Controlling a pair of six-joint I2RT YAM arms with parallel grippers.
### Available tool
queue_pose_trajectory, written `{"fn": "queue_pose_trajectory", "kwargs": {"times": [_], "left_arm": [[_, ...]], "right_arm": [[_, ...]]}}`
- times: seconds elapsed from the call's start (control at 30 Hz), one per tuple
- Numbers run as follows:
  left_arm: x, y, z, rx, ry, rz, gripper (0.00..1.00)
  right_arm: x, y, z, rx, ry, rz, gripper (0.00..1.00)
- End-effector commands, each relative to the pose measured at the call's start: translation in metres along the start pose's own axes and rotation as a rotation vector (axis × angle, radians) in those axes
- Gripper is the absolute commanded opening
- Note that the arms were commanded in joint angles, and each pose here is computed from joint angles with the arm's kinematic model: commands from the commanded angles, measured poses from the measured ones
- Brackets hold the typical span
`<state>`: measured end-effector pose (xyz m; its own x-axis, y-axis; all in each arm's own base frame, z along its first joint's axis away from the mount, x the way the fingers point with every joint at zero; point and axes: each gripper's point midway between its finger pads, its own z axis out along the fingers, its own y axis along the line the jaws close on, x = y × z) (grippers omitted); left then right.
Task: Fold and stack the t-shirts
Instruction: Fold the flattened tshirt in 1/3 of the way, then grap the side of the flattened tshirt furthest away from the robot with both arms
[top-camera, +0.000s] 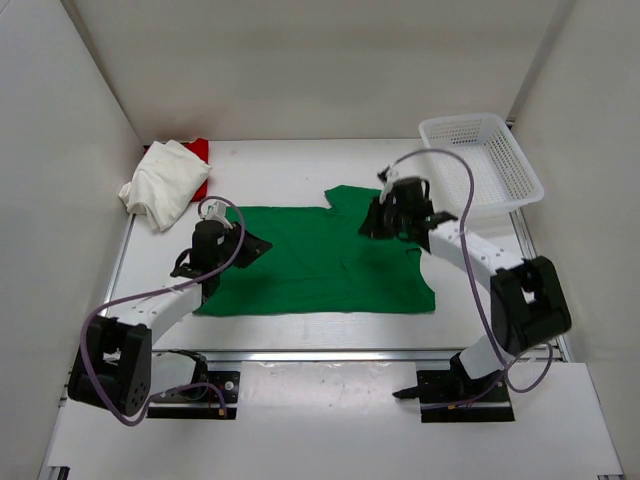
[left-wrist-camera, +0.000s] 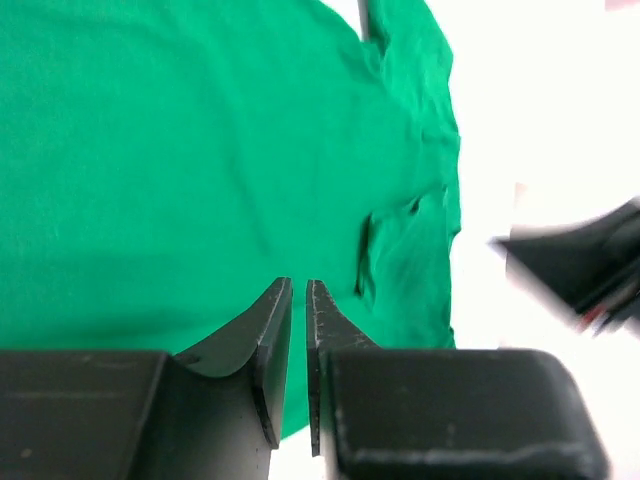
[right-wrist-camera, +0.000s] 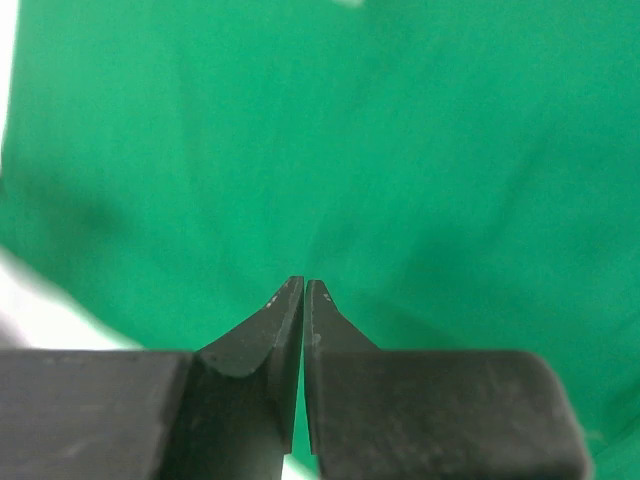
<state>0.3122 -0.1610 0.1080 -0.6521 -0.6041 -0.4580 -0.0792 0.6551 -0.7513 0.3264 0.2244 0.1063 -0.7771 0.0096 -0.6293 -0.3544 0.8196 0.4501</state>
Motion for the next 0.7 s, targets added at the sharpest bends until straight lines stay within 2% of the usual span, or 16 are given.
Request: {"fn": "queue_pose_trajectory", "kwargs": {"times": [0.0,0.07,0.1,0.17,0.2,0.3,0.33,0.37,0.5,0.67], "left_arm": [[-0.001,0.007,0.008,-0.016,0.009,-0.034,0.23],[0.014,0.014,0.013,-0.028,0.048,-0.027,0.23],[0.02,0.016,0.014,-0.032,0.059,-0.026,0.23],[0.028,0.019,0.015,-0.039,0.076,-0.011,0.22],[0.032,0.018,0.015,-0.036,0.078,0.002,0.23],[0.044,0.017,0.017,-0.043,0.107,0.036,0.23],[0.048,0.016,0.017,-0.042,0.12,0.049,0.23],[0.049,0.014,0.017,-0.036,0.12,0.054,0.23],[0.056,0.014,0.016,-0.034,0.137,0.08,0.23],[0.058,0.014,0.017,-0.029,0.14,0.072,0.23]], "right_arm": [[-0.082,-0.033,0.008,0.066,-0.127,-0.034,0.03],[-0.093,-0.066,0.033,0.124,-0.111,-0.016,0.07],[-0.114,-0.075,0.033,0.143,-0.144,-0.014,0.1],[-0.113,-0.105,0.06,0.182,-0.106,0.011,0.15],[-0.13,-0.107,0.06,0.187,-0.134,-0.007,0.2],[-0.133,-0.142,0.088,0.272,-0.076,-0.007,0.28],[-0.146,-0.145,0.087,0.283,-0.091,-0.016,0.31],[-0.134,-0.155,0.097,0.299,-0.055,-0.001,0.32],[-0.149,-0.162,0.103,0.304,-0.088,0.007,0.4],[-0.154,-0.165,0.108,0.343,-0.076,-0.024,0.41]]}}
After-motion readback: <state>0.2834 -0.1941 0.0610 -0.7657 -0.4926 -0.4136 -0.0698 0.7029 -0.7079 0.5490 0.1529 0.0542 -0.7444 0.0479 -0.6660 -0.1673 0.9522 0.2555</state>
